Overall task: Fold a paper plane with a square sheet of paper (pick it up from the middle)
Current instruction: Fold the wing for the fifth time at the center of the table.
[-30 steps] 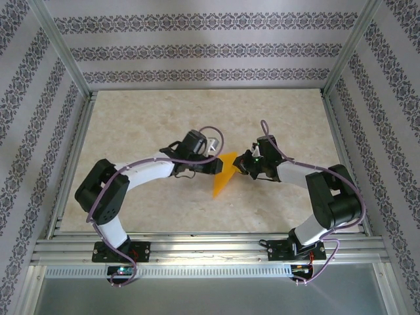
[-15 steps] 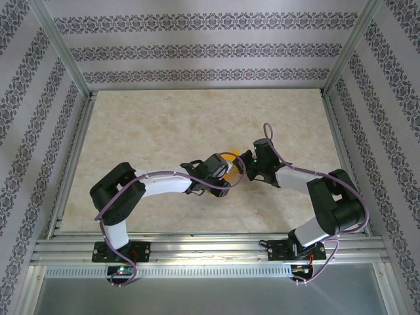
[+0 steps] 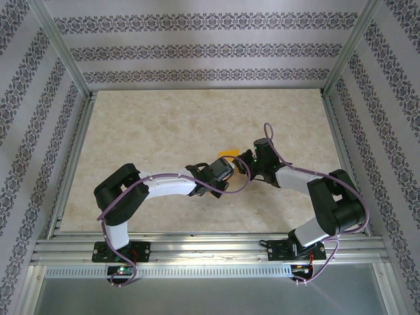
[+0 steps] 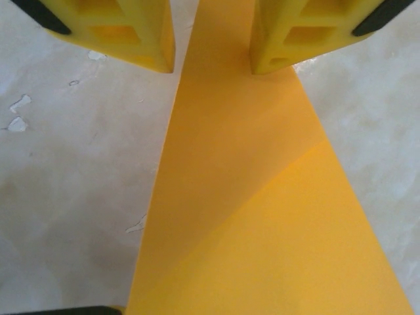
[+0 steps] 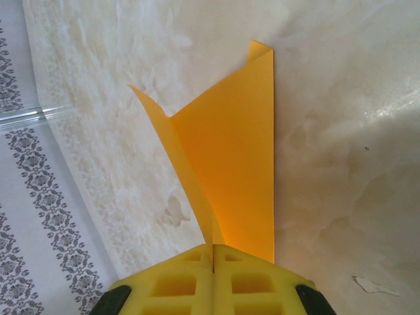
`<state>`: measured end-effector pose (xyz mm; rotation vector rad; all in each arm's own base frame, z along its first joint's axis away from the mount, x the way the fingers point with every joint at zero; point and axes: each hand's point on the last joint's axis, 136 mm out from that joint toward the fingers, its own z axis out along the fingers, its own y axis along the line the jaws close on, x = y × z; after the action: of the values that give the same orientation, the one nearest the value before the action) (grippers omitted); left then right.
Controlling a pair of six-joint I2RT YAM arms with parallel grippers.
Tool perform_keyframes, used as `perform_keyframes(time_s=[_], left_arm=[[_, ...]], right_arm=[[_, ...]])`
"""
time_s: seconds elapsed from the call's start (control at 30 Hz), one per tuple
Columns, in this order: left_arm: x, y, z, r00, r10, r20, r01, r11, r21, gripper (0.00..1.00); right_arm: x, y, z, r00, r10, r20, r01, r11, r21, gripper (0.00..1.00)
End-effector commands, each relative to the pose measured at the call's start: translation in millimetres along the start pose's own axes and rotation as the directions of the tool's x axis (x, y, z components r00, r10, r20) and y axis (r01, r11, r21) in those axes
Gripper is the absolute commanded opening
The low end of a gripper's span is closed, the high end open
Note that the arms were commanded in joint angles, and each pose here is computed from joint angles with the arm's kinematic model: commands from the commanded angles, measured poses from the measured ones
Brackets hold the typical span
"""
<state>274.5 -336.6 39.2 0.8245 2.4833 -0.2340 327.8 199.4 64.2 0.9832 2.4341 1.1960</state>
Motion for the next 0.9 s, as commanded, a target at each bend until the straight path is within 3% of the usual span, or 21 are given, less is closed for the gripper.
perform_keyframes(time_s=[0.0, 0.13, 0.6, 0.87], left_arm=[[2, -1, -1, 0.998, 0.053, -0.019, -0.053, 0.998, -0.033, 0.3], [3, 1, -1, 0.998, 0.056, -0.023, -0.057, 0.998, -0.042, 0.25], [3, 9, -4, 0.998, 0.069, -0.015, -0.07, 0.994, -0.087, 0.29], [4, 8, -4, 0.998, 0.062, -0.011, -0.063, 0.995, -0.081, 0.15]], right_arm=[[0, 2, -4, 1.0, 0.007, 0.016, -0.006, 1.0, -0.017, 0.0], [2, 3, -4, 1.0, 0.004, 0.012, -0.004, 1.0, -0.02, 0.0], [1, 4, -6, 1.0, 0.009, 0.015, -0.009, 1.0, -0.029, 0.0], [4, 3, -6, 1.0, 0.007, 0.006, -0.007, 1.0, -0.029, 0.0]])
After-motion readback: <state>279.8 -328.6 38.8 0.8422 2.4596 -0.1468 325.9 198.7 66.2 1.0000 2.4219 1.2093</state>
